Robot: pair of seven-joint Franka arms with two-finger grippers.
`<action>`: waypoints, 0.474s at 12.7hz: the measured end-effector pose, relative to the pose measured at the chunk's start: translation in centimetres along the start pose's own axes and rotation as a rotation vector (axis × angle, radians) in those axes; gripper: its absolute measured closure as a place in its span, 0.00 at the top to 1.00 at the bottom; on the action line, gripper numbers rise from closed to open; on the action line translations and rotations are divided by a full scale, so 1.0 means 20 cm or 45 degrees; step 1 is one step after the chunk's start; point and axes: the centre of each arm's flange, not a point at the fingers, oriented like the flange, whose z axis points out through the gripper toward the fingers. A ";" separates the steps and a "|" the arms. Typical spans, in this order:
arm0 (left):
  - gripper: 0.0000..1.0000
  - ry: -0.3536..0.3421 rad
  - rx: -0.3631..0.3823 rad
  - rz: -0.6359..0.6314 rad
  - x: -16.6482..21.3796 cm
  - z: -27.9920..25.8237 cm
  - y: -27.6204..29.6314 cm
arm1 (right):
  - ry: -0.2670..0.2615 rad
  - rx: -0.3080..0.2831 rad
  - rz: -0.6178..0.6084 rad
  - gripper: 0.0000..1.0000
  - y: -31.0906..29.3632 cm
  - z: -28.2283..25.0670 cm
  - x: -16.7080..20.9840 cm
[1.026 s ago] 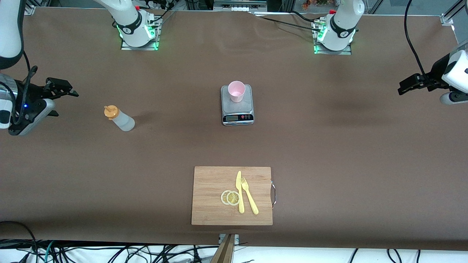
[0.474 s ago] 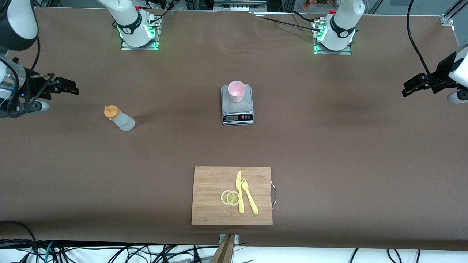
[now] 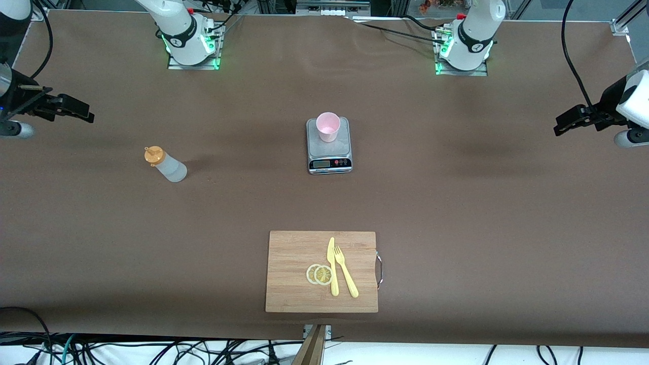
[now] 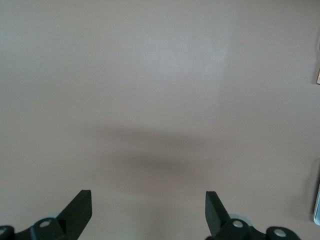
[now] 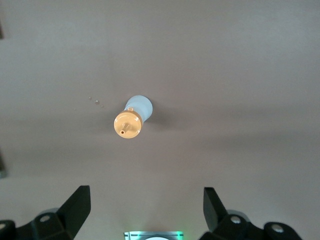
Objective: Add sauce to pink cup with both arms
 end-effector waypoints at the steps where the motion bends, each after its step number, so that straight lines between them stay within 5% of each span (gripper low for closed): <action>1: 1.00 0.000 0.000 0.003 0.00 0.00 0.01 | 0.003 -0.001 0.035 1.00 -0.01 -0.01 0.00; 6: 1.00 0.000 0.000 0.006 0.00 0.00 0.01 | 0.055 -0.007 0.015 1.00 -0.11 -0.07 0.01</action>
